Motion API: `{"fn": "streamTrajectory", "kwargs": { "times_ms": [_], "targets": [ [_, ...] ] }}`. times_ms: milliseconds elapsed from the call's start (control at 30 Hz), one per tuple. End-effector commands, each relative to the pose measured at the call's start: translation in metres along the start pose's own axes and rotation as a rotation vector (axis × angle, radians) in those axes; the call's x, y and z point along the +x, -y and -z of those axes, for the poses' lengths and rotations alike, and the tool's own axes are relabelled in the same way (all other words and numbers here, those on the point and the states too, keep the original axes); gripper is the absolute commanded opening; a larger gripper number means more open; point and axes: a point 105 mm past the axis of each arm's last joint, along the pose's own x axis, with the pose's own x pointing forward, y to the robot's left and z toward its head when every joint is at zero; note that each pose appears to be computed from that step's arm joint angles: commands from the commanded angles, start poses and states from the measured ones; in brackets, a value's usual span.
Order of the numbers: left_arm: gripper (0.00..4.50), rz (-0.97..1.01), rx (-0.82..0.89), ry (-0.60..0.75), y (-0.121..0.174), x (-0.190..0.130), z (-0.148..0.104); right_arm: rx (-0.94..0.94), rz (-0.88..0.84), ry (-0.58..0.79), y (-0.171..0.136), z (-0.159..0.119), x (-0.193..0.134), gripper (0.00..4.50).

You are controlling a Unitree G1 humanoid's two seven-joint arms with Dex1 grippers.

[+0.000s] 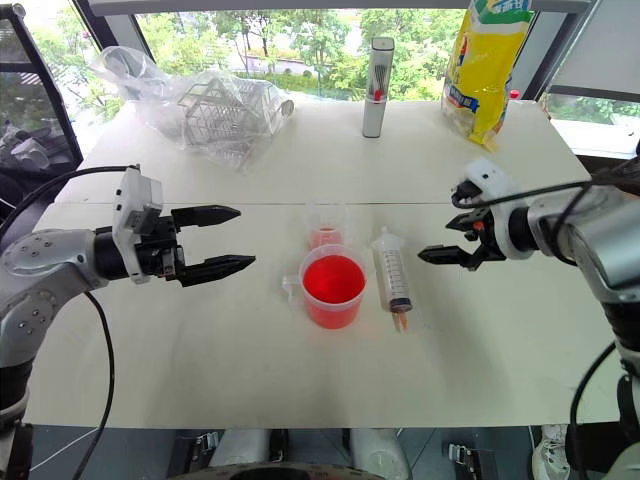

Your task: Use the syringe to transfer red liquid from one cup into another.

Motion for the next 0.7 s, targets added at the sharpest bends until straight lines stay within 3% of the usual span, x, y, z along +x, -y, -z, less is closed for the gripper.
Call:
{"fn": "streamTrajectory", "kwargs": {
  "times_ms": [33,267,700],
  "targets": [
    [4.46,-0.006,0.039,0.02,0.001,0.001,-0.007,0.12,0.001,-0.077,0.003,-0.005,0.006,4.5],
    [4.46,-0.021,0.039,0.029,0.004,0.002,-0.006,0.24,-0.034,-0.207,-0.006,-0.011,0.03,4.5],
    [4.46,-0.057,0.044,0.037,0.008,0.0,-0.007,0.293,-0.055,-0.288,-0.019,-0.018,0.065,4.5]
  ]
}}
